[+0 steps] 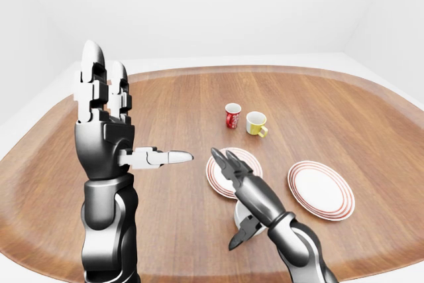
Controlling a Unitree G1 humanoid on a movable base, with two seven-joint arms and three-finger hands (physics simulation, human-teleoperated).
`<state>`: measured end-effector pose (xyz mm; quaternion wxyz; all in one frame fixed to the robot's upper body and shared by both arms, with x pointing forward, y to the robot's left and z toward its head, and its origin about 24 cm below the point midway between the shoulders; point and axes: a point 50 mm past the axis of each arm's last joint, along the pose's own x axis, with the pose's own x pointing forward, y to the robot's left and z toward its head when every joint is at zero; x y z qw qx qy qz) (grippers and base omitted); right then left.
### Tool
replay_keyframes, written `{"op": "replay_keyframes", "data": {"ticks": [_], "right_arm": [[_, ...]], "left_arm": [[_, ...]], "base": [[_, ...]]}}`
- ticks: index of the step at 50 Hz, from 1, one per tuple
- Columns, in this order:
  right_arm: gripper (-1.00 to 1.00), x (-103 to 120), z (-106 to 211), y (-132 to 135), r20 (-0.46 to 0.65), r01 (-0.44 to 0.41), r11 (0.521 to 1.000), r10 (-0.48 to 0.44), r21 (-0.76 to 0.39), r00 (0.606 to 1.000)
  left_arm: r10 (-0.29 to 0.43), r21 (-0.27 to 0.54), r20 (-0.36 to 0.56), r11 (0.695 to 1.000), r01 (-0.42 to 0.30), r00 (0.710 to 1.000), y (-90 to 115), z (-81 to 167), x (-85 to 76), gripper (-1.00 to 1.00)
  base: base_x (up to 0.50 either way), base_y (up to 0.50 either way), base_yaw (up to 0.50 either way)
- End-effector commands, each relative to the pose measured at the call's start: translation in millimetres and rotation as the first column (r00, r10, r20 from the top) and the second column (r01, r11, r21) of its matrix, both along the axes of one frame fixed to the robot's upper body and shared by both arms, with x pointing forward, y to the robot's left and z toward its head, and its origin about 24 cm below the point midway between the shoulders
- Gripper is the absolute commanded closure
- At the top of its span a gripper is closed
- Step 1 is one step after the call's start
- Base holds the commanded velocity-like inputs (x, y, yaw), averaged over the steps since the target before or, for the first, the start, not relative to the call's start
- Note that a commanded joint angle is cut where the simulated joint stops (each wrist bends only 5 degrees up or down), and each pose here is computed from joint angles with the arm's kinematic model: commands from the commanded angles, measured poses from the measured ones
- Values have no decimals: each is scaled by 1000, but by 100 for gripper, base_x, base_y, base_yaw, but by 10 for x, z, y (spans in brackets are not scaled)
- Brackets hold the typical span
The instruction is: Put the white mug on the left plate.
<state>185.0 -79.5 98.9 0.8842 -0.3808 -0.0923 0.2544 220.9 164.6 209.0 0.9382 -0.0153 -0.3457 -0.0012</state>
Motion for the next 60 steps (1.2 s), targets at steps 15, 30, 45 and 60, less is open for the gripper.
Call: {"op": "replay_keyframes", "data": {"ticks": [15,30,45,60], "right_arm": [[-100,0,-76,-56,-29,20,996,-23,-88,999],[-100,12,-58,-80,-34,15,995,-18,-96,999],[-100,43,-92,-125,-71,17,997,-23,-76,997],[-100,111,-148,-207,-87,51,991,-62,-123,994]], "left_arm": [[-1,1,1,1000,1,1000,-1,0,-4,-100],[-1,1,4,1000,1,1000,-1,7,-5,-100],[-1,1,1,1000,1,1000,-2,2,-3,-100],[-2,1,5,1000,2,1000,-6,8,-12,-100]], "base": [[0,0,0],[0,0,0],[0,0,0],[0,0,0]]}}
